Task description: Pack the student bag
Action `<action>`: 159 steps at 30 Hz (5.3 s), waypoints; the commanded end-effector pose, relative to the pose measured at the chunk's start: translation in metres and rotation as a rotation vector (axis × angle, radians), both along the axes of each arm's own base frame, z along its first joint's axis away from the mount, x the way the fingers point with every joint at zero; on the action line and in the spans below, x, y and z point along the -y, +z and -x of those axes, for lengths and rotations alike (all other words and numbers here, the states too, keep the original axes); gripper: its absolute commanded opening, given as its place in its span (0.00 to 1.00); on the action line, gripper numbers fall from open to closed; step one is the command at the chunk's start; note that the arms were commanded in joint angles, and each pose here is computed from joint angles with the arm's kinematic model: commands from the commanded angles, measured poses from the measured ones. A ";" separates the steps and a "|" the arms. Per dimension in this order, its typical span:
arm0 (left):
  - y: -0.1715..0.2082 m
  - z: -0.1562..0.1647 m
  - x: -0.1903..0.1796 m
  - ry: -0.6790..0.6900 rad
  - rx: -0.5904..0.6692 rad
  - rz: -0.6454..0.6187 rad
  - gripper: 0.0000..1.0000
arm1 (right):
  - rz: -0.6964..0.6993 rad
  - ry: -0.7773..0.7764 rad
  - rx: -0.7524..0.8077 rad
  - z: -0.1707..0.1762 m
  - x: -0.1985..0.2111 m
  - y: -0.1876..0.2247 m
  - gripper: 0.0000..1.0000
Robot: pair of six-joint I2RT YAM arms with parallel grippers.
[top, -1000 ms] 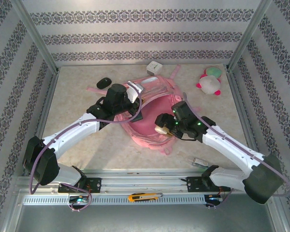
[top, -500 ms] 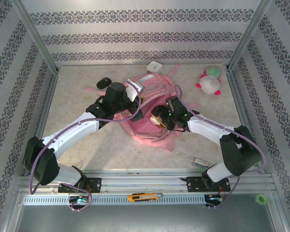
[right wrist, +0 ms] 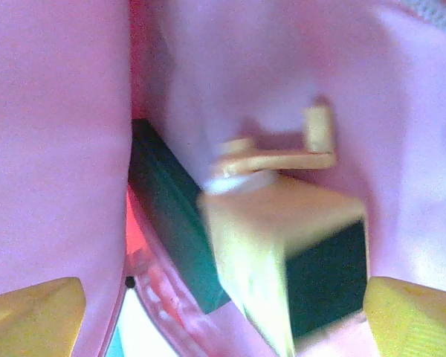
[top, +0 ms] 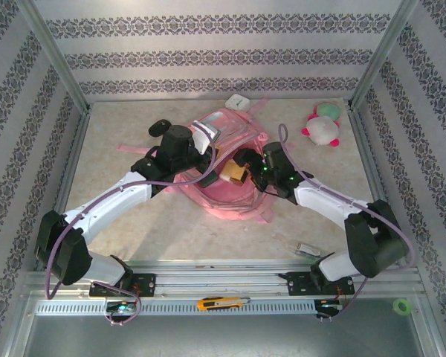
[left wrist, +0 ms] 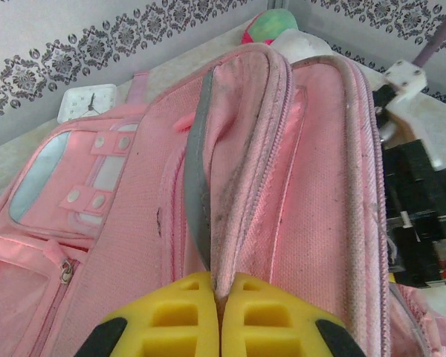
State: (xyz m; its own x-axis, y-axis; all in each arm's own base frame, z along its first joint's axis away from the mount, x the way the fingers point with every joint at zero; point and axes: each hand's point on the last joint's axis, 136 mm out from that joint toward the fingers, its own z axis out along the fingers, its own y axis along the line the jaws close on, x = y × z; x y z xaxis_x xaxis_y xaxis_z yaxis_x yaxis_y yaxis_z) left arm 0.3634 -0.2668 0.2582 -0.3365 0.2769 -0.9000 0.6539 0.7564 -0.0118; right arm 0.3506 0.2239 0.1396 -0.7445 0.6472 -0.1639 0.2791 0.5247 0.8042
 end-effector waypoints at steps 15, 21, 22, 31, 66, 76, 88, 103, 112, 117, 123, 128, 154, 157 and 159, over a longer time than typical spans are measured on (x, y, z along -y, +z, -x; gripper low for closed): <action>0.069 -0.003 0.009 -0.029 0.150 0.141 0.00 | -0.009 0.022 -0.041 0.070 -0.017 -0.019 0.56; 0.071 -0.003 0.008 -0.026 0.153 0.141 0.00 | -0.016 0.045 -0.067 0.068 -0.035 -0.029 0.52; 0.071 -0.003 0.008 -0.026 0.154 0.141 0.00 | -0.023 0.046 -0.067 0.067 -0.037 -0.031 0.51; 0.070 -0.002 0.009 -0.031 0.149 0.145 0.00 | -0.052 0.041 -0.033 0.034 -0.059 -0.034 0.44; 0.024 0.011 -0.003 -0.008 -0.024 0.106 0.57 | 0.218 0.087 0.284 0.063 0.047 0.050 0.58; -0.023 0.010 -0.087 0.271 -0.256 0.261 0.60 | 0.727 0.705 0.629 0.100 0.024 0.082 0.60; -0.099 0.006 -0.143 0.429 -0.350 0.330 0.61 | 1.284 1.540 0.722 0.089 -0.021 -0.050 0.58; -0.158 -0.025 -0.112 0.281 -0.527 0.387 0.57 | 1.020 1.398 0.649 0.085 -0.017 -0.072 0.53; -0.166 -0.022 -0.095 0.193 -0.556 0.492 0.48 | 0.948 1.313 0.668 0.076 -0.018 -0.058 0.52; -0.165 -0.015 -0.096 0.193 -0.559 0.494 0.40 | 0.933 1.285 0.668 0.073 -0.018 -0.053 0.49; -0.164 -0.004 -0.105 0.234 -0.547 0.449 0.21 | 0.902 1.235 0.647 0.070 -0.018 -0.050 0.48; -0.164 0.001 -0.111 0.255 -0.533 0.428 0.11 | 0.856 1.174 0.660 0.068 -0.022 -0.038 0.48; -0.174 0.036 -0.097 0.163 -0.561 0.263 0.01 | 0.301 0.427 0.097 0.040 0.027 -0.046 0.49; -0.177 0.046 -0.085 0.113 -0.594 0.237 0.03 | 0.276 0.406 0.108 0.034 0.020 -0.048 0.45; -0.176 0.052 -0.076 0.078 -0.600 0.231 0.04 | 0.262 0.376 0.116 0.029 0.019 -0.047 0.44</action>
State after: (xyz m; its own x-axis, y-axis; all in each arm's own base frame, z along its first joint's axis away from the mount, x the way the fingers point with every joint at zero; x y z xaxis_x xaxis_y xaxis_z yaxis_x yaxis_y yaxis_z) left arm 0.3418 -0.1634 0.0844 -0.7781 -0.0583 -0.6254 0.3361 0.8025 -0.4929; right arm 0.3127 0.1810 0.0788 -0.9026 0.2271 -0.3656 -0.0183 0.8285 0.5597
